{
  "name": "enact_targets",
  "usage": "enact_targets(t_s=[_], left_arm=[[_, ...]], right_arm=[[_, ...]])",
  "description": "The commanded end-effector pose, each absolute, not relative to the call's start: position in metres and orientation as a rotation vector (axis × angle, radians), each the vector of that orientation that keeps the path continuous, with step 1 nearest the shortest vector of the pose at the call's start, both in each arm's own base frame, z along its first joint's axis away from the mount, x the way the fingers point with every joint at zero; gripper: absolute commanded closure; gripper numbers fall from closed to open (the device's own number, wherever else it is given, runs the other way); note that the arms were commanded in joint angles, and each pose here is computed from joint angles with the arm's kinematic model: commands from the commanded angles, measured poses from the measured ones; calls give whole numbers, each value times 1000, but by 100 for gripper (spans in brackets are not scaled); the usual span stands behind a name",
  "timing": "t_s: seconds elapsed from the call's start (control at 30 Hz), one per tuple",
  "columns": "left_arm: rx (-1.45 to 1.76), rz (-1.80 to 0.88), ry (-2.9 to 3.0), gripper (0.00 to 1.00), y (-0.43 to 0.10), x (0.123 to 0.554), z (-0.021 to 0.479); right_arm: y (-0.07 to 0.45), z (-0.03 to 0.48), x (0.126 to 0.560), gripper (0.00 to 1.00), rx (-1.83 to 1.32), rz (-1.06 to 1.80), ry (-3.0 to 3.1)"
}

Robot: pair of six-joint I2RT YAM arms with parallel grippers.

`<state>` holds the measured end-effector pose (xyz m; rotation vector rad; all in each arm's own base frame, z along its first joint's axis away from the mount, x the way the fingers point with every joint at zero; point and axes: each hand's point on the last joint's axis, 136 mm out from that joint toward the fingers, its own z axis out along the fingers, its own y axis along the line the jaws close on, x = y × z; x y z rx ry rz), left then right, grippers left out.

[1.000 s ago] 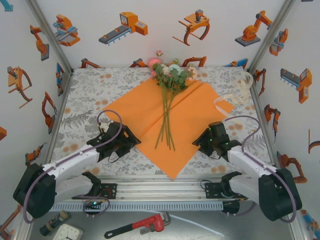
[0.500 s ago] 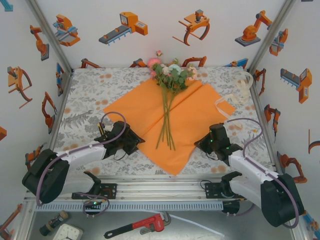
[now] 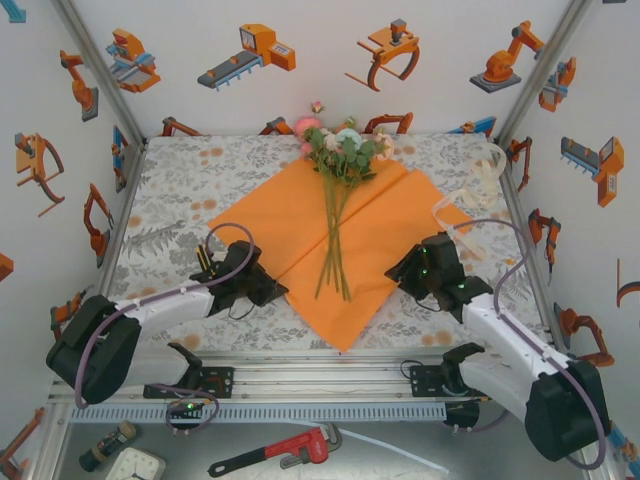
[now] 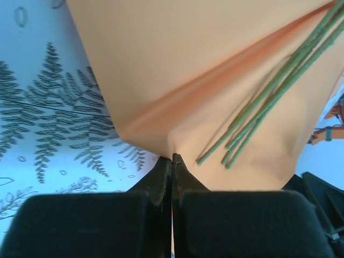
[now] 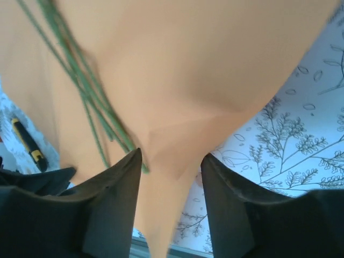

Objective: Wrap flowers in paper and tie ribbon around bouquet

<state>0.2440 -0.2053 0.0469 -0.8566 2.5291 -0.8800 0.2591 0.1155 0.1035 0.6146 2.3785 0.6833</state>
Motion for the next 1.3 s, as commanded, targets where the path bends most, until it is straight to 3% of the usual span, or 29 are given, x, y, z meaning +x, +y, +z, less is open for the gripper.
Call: enact_targets(t_s=[0.0,0.17,0.37,0.57,0.9,1.17,1.27], left_arm=[[-792,-952,2552,100,-223,248,61],[-830,-1036,2529,100,-235,255,66],[-927,-1084,2495,100,-235,262,66],[-1083,-1196,2405,100,-226,275,69],[-1202,-1295,2369,100,-230,286,61],[-1194,-1273,2381,100,-229,286,61],[-1183,-1252,2386,100,-227,285,62]], right_arm=[[127,143,253,36,138,611,2327],[159,169,233,37,-311,612,2190],[182,181,214,35,-838,360,1995],[215,161,171,35,-1400,390,1785],[259,143,114,30,-1618,508,1561],[280,117,105,30,-1693,462,1543],[277,109,122,30,-1636,348,1550]])
